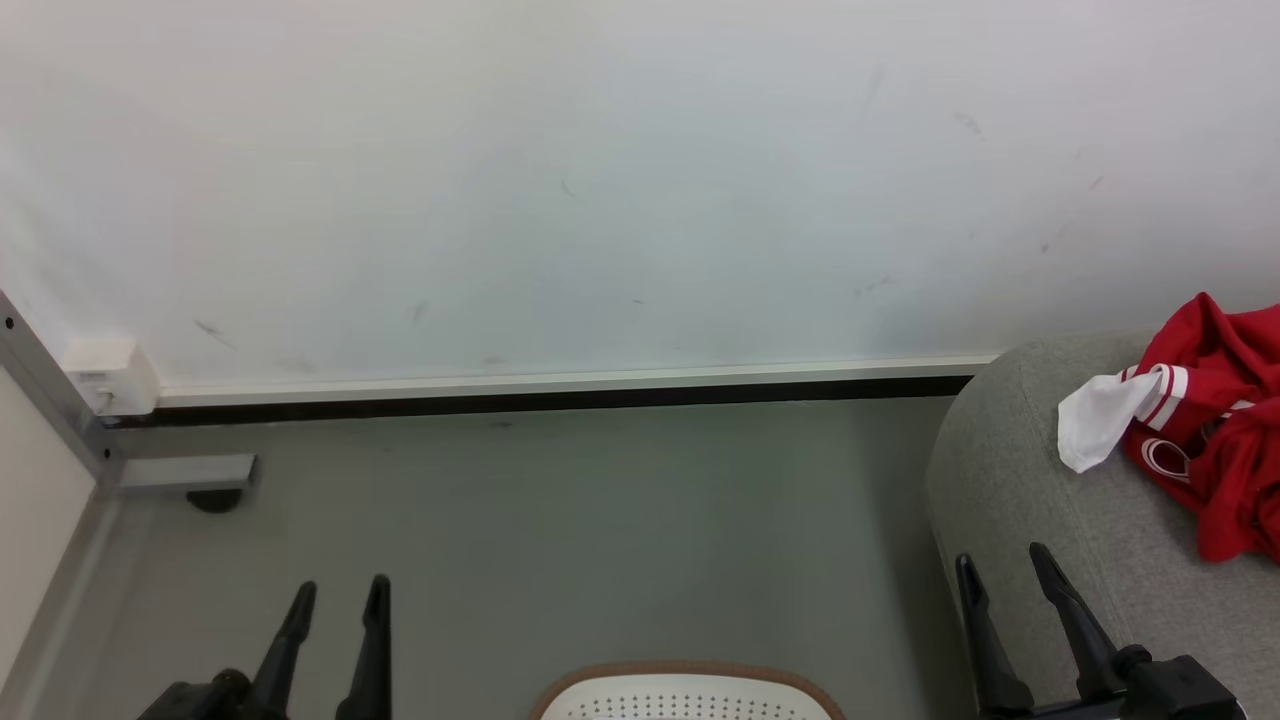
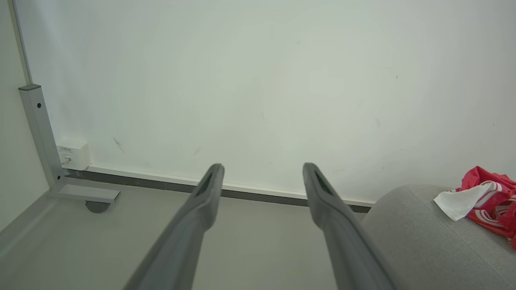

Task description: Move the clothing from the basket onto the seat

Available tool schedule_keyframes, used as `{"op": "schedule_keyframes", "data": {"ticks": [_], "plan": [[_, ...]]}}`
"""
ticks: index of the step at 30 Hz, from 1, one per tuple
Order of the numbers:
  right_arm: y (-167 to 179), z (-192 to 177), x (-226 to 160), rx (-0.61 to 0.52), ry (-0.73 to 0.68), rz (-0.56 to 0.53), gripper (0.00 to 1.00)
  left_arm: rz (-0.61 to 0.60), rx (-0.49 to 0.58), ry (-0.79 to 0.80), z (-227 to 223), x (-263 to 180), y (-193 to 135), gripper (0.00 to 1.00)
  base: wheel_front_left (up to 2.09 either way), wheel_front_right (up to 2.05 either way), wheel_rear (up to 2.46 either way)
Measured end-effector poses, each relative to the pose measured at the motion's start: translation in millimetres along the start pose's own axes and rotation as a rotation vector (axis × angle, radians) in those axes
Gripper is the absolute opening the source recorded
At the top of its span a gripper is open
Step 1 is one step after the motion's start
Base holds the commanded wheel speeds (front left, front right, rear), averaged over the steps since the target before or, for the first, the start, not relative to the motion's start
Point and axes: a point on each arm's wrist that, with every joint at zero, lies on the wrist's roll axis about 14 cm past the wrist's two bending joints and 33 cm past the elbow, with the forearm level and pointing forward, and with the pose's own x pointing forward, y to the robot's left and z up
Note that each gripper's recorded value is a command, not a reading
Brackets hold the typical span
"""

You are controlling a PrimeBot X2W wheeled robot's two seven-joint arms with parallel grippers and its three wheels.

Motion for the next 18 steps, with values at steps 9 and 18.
{"op": "schedule_keyframes", "data": {"ticks": [9, 18], "plan": [[1.3, 2.3, 0.1, 0.01, -0.008, 0.002, 1.0, 0.007, -0.007, 0.009, -4.1, 0.1, 0.9, 1.0, 0.0, 0.0, 0.0], [0.7, 2.9, 0.9, 0.018, -0.011, -0.001, 0.0, 0.006, -0.003, 0.015, -6.2, 1.6, 1.3, 0.0, 0.0, 0.0, 0.0]]}}
